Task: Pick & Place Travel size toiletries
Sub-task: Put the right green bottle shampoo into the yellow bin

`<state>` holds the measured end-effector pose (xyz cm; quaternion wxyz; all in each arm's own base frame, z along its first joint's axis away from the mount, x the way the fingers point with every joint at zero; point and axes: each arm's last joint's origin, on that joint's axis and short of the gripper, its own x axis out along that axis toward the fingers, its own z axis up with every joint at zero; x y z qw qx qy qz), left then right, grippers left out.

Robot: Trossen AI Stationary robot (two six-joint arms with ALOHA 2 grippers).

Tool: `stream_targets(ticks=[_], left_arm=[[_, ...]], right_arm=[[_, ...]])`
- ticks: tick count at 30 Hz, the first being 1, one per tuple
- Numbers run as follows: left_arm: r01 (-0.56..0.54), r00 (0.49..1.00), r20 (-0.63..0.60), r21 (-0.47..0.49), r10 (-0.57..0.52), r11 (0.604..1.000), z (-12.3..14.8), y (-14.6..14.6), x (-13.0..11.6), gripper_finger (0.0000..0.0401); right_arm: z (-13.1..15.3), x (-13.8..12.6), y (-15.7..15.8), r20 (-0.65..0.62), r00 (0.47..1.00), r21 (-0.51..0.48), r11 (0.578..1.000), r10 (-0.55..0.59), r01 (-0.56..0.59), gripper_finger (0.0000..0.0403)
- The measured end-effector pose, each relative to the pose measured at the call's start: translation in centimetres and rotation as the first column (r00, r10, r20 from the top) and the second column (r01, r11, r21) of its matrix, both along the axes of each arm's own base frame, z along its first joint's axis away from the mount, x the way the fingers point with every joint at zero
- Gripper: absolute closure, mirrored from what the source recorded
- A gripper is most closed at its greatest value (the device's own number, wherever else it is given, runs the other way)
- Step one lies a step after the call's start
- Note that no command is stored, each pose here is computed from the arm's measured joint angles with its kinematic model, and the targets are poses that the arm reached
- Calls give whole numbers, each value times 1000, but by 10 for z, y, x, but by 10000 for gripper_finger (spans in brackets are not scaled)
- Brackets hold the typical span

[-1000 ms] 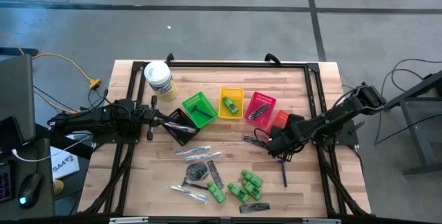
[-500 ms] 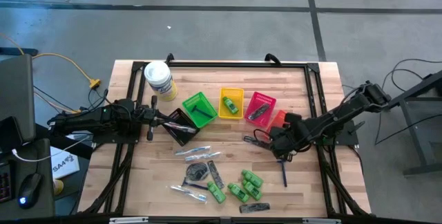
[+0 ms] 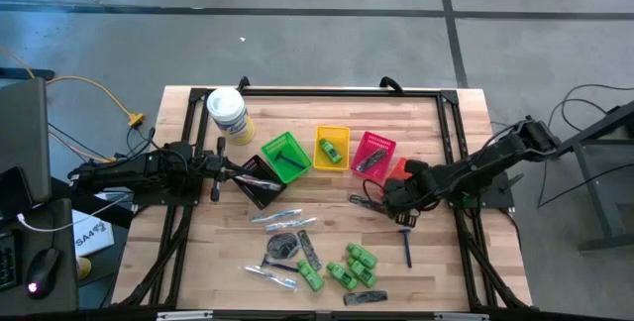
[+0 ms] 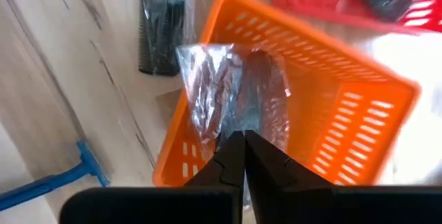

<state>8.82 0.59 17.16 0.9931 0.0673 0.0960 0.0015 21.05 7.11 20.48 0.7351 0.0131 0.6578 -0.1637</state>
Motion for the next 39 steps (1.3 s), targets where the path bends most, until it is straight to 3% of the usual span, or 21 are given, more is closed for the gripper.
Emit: stream_targets(ticks=[15, 19, 28, 39], left_arm=[[0, 1000, 0, 0, 0, 1000, 0, 0, 0, 401], [0, 1000, 0, 0, 0, 1000, 0, 0, 0, 401], [0, 1000, 0, 0, 0, 1000, 0, 0, 0, 401], [0, 1000, 0, 0, 0, 1000, 0, 0, 0, 401]], right_arm=[[-44, -9, -16, -33, 999, 157, 987, -30, 35, 400], [-44, -8, -19, -13, 1000, 102, 995, -18, 19, 400], [-18, 0, -13, 100, 995, 81, 996, 20, -28, 400], [-30, -6, -36, -80, 978, 32, 980, -193, 196, 400]])
